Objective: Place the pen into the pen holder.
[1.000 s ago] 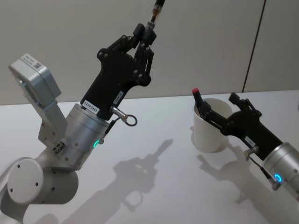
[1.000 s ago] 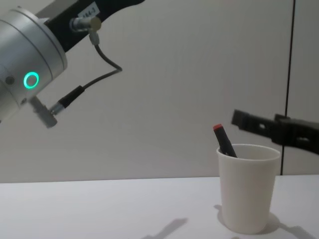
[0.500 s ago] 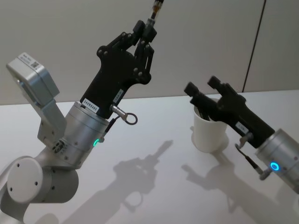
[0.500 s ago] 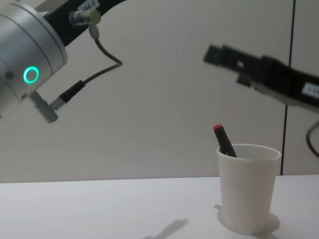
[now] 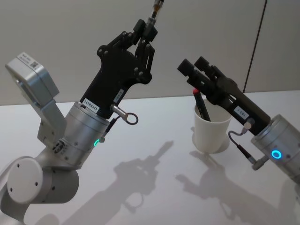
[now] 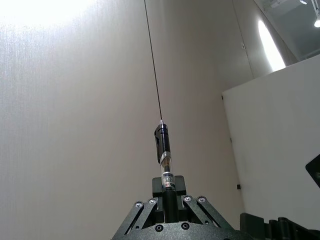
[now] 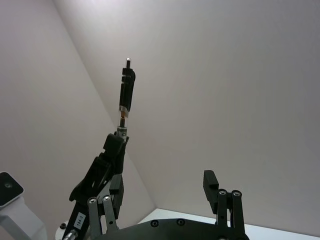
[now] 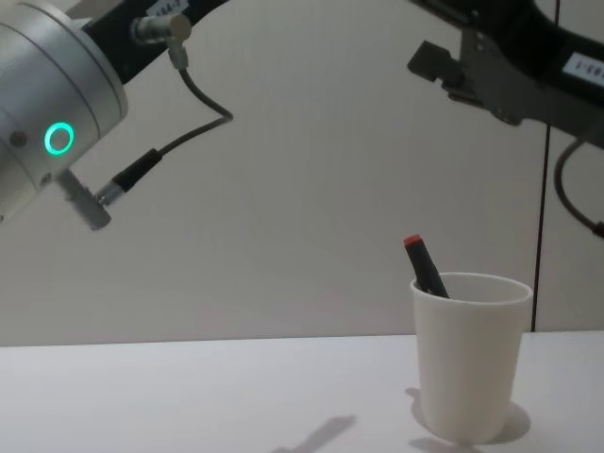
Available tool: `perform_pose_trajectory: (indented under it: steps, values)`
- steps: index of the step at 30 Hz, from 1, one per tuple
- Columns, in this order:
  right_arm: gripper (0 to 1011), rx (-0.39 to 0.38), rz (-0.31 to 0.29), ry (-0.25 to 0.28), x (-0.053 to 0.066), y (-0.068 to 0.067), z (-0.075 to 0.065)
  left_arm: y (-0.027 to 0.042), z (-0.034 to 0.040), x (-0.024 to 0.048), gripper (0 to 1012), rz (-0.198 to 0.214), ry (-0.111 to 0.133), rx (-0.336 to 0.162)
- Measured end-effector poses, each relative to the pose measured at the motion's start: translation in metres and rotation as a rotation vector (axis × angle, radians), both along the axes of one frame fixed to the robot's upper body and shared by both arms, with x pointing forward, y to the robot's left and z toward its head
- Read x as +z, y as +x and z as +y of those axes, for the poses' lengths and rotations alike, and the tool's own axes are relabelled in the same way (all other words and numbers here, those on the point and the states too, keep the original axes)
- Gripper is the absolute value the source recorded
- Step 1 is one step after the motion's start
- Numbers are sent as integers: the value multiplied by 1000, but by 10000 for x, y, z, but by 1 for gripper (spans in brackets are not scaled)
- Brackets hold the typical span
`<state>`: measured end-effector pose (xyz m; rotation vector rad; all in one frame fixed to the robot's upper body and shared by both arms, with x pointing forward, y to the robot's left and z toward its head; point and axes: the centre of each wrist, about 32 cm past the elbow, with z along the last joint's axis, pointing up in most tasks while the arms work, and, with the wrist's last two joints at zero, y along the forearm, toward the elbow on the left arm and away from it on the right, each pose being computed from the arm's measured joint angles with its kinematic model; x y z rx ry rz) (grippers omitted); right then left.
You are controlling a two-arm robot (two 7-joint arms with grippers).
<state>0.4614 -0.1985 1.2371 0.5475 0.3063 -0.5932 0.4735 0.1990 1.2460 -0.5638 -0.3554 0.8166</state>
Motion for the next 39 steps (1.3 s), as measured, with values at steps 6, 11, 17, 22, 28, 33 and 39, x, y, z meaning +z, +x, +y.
perform_pose_trajectory:
  steps: [6,11,17,22,28,33,39]
  values:
    - [1002,4,19,30,60,13,-35,1,0,1,139,-1,0,-1]
    - [1002,10,55,65,114,22,-106,1,0,1,139,-1,0,-1]
    - [1002,38,101,126,189,33,-172,0,0,1,139,-1,0,-1]
    - [1002,84,139,193,277,42,-186,0,0,1,139,-1,0,-1]
    - [1002,143,171,257,379,62,-140,0,0,1,138,-1,0,-1]
    - [1001,211,194,308,500,99,-3,0,0,1,139,-1,0,-1]
    - [1002,266,207,343,632,161,172,0,0,1,138,-1,0,-1]
